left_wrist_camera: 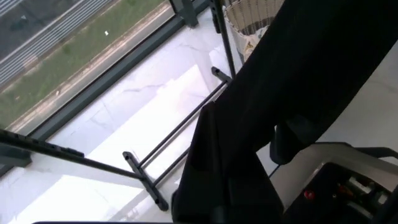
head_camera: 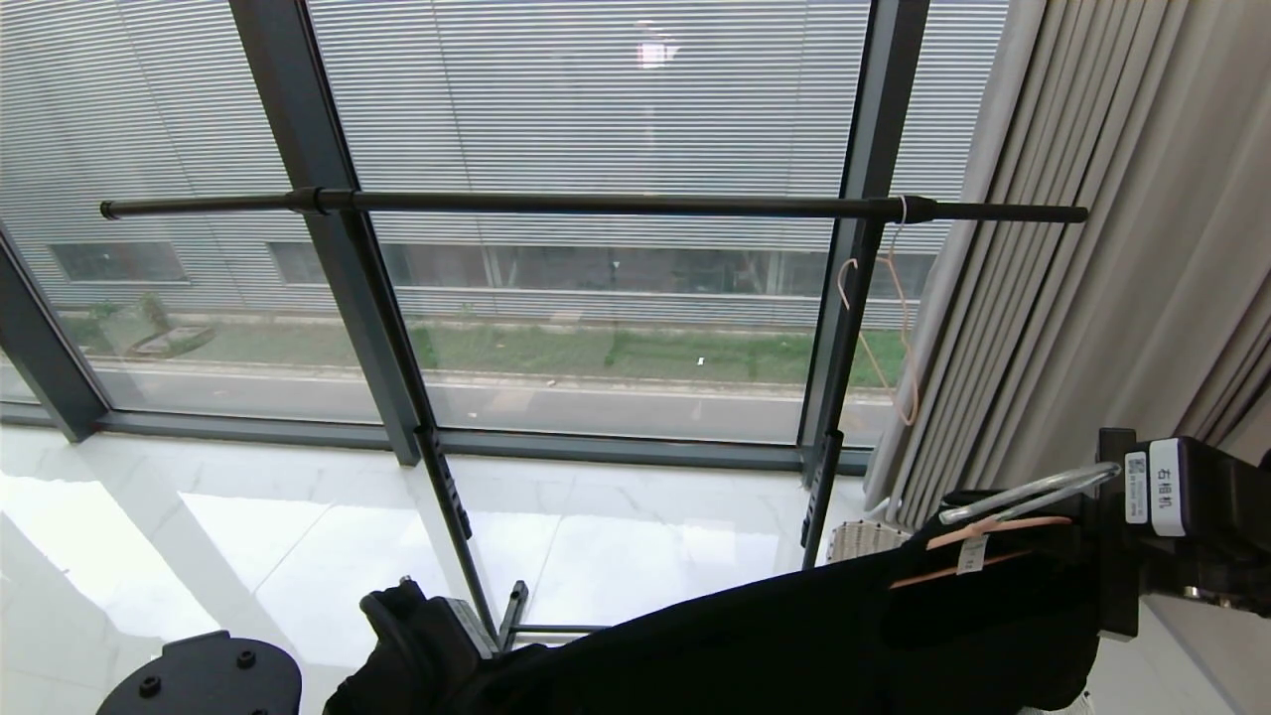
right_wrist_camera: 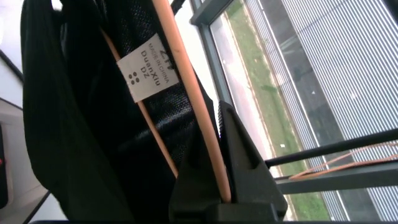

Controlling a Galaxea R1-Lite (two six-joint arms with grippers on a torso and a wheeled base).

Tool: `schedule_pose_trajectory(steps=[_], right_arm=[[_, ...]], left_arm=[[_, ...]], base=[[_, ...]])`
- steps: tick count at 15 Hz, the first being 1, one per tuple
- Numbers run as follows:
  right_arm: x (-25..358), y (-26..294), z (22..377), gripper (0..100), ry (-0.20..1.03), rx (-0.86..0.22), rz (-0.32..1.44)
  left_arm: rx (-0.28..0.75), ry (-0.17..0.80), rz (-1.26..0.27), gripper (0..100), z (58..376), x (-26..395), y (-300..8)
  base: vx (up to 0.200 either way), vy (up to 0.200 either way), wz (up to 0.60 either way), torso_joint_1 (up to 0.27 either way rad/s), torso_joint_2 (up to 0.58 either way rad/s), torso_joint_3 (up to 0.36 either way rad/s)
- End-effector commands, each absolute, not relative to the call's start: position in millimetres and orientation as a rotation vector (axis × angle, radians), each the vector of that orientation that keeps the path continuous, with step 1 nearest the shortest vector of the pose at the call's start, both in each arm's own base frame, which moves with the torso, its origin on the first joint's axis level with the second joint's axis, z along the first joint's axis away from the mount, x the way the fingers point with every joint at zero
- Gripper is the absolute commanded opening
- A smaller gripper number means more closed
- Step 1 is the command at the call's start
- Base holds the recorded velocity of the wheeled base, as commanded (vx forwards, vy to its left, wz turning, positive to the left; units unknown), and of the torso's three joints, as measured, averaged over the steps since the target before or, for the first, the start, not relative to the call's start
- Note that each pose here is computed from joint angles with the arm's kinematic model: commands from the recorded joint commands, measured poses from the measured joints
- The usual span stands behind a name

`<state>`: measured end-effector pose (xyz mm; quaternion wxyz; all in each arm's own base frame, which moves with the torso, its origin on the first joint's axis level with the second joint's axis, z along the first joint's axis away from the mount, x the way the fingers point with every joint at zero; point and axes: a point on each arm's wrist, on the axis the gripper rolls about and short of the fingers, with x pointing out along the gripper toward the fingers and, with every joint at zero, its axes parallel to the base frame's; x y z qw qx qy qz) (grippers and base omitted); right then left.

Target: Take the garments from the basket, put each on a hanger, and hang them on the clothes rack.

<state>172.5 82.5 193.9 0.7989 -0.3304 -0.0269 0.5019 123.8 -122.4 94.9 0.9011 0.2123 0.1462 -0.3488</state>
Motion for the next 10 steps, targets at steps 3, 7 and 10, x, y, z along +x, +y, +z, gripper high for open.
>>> schedule_pose_trajectory(steps=[3,7,10], right_arm=[[175.2,73.2,195.8,0,-0.032,-0.675,1.024],[171.4,71.7,199.8,0,-0.016,-0.620,1.007],[170.5,72.3,199.3,0,-0.016,-0.620,1.012]], left_arm=[[0.439,0.331,-0.605,0,91.9,126.4,-100.6],[0.473,0.331,-0.580,0,90.7,126.4,-99.4],[0.461,0.297,-0.609,100,96.5,126.7,-107.5]], base=[[0.000,0.000,0.00,0.000,0.00,0.000],[0.000,0.000,0.00,0.000,0.00,0.000],[0.000,0.000,0.00,0.000,0.00,0.000]])
